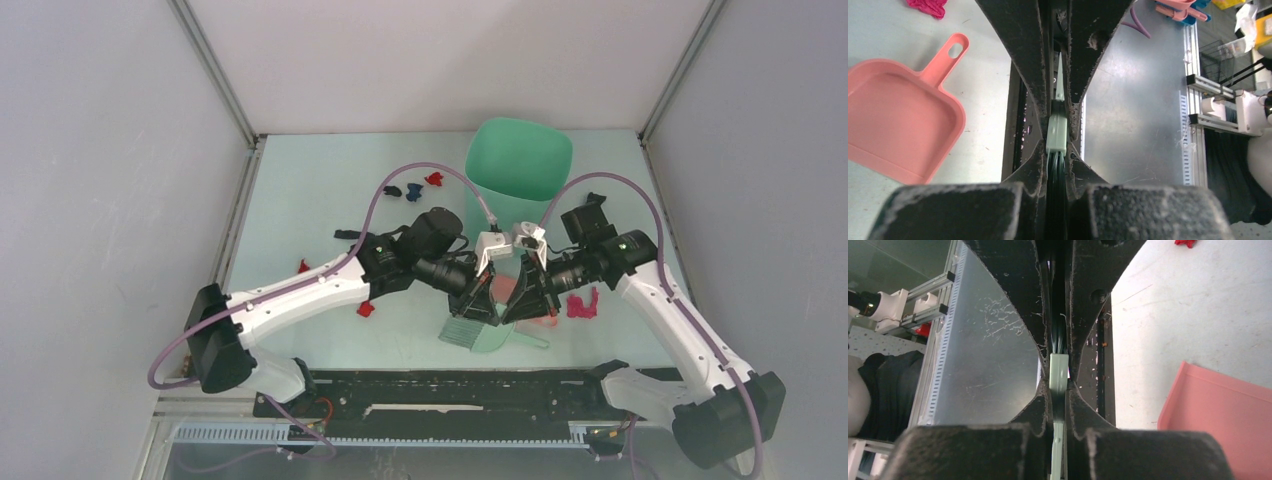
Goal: Sweep away the paper scraps from the table
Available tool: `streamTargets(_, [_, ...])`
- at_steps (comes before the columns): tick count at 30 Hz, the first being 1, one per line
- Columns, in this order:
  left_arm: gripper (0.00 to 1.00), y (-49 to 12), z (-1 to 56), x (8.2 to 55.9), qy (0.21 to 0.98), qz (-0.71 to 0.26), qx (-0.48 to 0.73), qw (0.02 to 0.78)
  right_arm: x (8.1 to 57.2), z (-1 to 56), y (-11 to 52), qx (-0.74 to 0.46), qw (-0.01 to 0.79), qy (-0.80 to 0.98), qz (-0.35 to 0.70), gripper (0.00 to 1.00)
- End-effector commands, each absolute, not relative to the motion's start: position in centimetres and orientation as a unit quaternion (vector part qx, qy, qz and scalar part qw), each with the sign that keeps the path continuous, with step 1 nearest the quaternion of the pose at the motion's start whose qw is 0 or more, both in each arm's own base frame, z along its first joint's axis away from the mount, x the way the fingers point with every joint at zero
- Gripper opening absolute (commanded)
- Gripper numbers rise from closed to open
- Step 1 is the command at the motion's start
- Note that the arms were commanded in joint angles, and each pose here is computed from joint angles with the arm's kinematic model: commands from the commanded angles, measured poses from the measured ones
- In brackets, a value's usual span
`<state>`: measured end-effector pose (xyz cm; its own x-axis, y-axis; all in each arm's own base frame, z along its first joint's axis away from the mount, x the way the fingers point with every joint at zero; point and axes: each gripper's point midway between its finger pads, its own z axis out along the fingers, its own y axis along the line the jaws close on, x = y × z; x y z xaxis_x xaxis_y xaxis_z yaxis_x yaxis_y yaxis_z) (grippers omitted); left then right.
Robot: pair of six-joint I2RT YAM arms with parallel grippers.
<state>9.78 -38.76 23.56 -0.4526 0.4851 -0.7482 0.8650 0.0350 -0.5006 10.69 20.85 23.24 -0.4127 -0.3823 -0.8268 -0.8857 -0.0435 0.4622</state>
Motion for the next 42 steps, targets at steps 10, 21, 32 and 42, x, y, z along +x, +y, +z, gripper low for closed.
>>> streamTargets(10, [0.84, -37.4, 34.9, 17.4, 0.639, -0.53, 0.254, 0.497, 13.4, 31.5, 18.2, -0.374, 0.348, 0.606, 0.61, 0.0])
streamTargets(21, [0.75, -40.8, 36.2, 14.0, 0.545, -0.679, 0.213, 0.444, 12.5, 33.4, 18.6, -0.392, 0.336, 0.581, 0.63, 0.0])
streamTargets(32, [0.2, -41.3, 31.4, 13.2, 0.607, -0.615, 0.294, 0.409, 14.7, 32.3, 18.3, -0.372, 0.348, 0.607, 0.61, 0.0])
streamTargets(42, [0.0, -42.5, 25.3, 10.8, 0.68, -0.509, 0.463, 0.251, 15.3, 28.4, 18.8, -0.389, 0.343, 0.653, 0.552, 0.52])
